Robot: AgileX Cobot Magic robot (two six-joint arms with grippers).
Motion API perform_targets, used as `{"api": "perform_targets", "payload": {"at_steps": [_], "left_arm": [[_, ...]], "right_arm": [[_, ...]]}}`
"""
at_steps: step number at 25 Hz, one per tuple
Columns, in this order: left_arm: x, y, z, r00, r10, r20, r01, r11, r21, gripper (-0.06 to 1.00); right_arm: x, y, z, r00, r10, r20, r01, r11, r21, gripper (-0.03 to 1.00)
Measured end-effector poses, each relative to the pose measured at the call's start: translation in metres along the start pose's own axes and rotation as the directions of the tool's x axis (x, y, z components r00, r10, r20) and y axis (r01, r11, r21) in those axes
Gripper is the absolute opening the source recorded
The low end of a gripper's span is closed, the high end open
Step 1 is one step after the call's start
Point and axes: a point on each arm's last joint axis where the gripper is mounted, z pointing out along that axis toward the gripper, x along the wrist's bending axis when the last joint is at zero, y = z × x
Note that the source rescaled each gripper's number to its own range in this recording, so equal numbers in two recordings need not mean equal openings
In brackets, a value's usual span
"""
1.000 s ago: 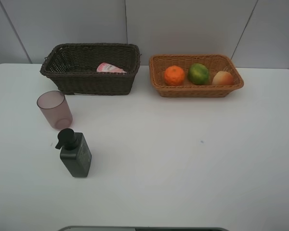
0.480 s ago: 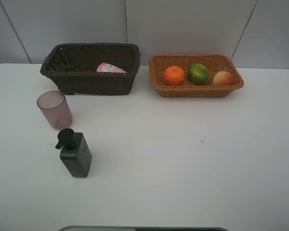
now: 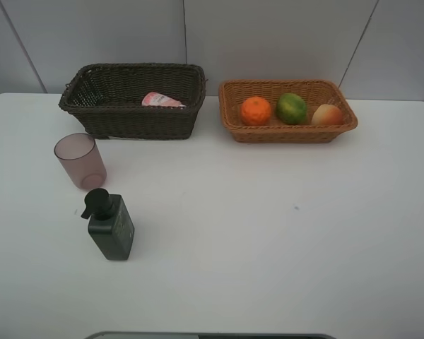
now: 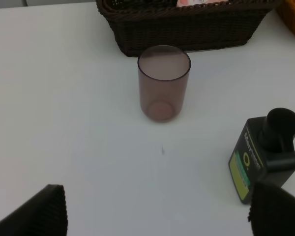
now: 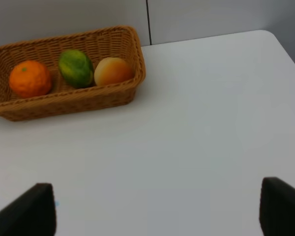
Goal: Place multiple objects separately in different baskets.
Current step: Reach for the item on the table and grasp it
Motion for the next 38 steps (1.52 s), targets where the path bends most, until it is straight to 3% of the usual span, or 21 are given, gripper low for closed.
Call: {"api": "perform_targets", "payload": {"at_steps": [33, 38], "left_arm": [[0.001, 0.001, 0.000, 1.000, 0.016, -0.012, -0.016, 1.000, -0.002, 0.95], [0.002, 0.030, 0.014, 1.000, 0.026, -0.016, -0.025, 0.999, 0.027, 0.95]], "right_arm": [[0.000, 0.000, 0.000, 1.000, -0.001, 0.001, 0.001, 1.000, 0.000, 0.80], [0.000, 0.000, 0.000, 1.000, -0.001, 0.001, 0.001, 1.000, 0.000, 0.80]]}}
